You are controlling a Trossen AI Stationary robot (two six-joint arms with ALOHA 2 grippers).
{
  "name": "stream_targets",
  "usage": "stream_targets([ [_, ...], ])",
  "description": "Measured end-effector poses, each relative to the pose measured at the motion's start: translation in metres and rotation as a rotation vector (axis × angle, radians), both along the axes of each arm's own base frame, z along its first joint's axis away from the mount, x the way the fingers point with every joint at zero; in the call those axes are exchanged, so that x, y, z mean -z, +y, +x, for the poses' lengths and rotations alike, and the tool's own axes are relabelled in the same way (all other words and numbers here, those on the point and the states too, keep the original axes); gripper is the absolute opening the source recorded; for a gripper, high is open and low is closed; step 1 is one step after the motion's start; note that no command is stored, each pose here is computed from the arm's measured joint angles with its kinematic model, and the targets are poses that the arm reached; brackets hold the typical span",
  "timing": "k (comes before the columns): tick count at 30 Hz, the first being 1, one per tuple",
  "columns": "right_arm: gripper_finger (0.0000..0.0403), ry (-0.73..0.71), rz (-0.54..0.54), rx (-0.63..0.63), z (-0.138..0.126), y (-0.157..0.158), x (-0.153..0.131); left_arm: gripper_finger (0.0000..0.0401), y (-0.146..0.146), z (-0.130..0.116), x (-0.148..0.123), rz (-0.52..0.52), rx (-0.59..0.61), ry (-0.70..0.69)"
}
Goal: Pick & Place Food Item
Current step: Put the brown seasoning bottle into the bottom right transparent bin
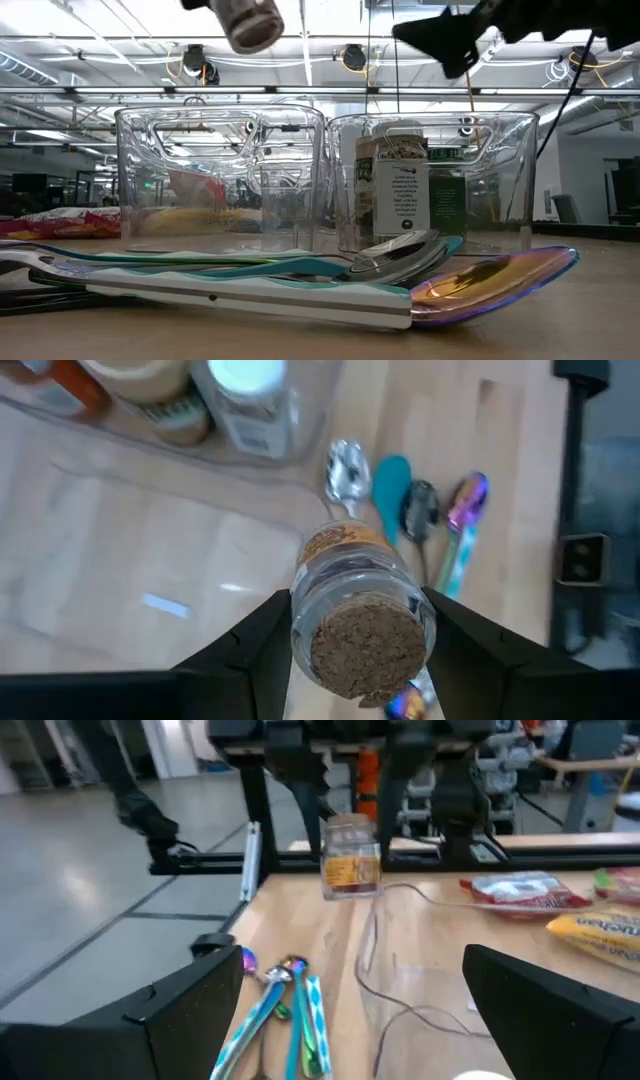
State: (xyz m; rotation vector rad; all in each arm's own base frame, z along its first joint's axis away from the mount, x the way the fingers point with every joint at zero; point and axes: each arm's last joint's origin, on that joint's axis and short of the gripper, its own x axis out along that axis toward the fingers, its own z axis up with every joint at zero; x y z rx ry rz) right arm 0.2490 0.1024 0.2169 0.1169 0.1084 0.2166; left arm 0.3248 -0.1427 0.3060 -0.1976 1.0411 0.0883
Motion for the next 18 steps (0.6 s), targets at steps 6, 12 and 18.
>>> stream_targets([
  [6, 0.0373, 0.044, -0.02, 0.025, 0.035, 0.007, 0.005, 0.0188, 0.009, 0.006, -0.002, 0.035, 0.006, -0.024],
  [12, 0.0373, 0.061, -0.049, 0.048, 0.072, 0.008, 0.01, 0.0188, 0.008, 0.005, -0.001, 0.035, 0.012, -0.023],
  [18, 0.0373, 0.066, -0.045, 0.013, 0.103, 0.007, 0.01, 0.0188, 0.004, 0.003, -0.002, 0.036, 0.024, -0.024],
])
